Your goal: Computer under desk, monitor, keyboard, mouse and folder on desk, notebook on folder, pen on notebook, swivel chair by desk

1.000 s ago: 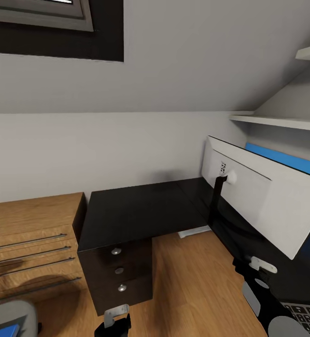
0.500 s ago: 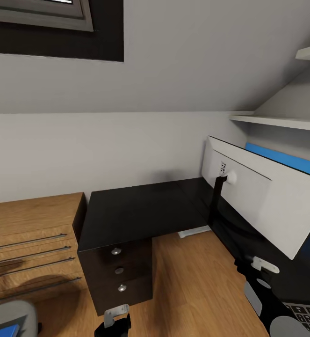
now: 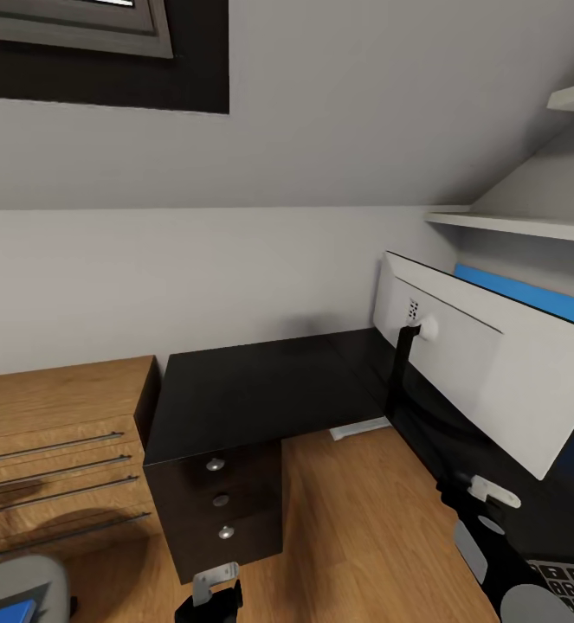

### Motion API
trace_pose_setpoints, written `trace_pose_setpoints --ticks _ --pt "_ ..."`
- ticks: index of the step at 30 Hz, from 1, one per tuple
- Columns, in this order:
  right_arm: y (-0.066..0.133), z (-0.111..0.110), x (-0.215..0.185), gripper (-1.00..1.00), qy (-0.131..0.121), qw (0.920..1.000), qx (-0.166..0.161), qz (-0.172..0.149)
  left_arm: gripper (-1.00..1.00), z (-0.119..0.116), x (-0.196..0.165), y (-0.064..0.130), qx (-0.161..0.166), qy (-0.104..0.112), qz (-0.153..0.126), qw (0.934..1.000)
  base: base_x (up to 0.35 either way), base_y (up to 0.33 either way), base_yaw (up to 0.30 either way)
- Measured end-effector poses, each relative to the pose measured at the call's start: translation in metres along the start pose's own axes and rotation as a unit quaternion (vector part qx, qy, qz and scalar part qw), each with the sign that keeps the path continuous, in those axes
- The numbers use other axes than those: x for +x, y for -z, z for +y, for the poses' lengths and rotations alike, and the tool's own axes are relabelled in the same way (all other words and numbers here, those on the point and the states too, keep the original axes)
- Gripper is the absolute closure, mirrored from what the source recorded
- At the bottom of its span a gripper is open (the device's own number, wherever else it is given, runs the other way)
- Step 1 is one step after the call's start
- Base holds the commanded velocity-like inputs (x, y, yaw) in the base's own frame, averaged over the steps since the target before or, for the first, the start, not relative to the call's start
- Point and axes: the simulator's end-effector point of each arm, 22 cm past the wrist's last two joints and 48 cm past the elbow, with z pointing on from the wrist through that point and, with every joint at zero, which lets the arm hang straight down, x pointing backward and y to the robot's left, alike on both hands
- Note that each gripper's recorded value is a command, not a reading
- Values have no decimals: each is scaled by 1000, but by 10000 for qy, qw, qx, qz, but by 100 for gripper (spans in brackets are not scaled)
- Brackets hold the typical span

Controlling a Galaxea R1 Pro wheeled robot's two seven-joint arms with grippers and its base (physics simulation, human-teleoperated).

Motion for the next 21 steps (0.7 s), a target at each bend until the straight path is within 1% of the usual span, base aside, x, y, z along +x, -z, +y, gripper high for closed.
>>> trace_pose_setpoints --ticks 1,3,6,11,21 --pt "0 -1 0 -100 -26 10000 10 3 -100 0 0 0 0 0 0 10000 0 0 0" --pt "-1 -6 1 -100 -251 9997 60 35 -100 0 0 0 1 1 0 10000 0 0 0" --pt "-1 -7 1 -100 -358 9993 76 52 -100 0 0 0 1 1 0 10000 0 0 0" --pt "-1 -8 1 -100 -441 9990 87 61 -100 0 0 0 1 1 0 10000 0 0 0" --pt "-1 -8 1 -100 -469 9988 90 61 -100 0 0 0 1 1 0 10000 0 0 0"
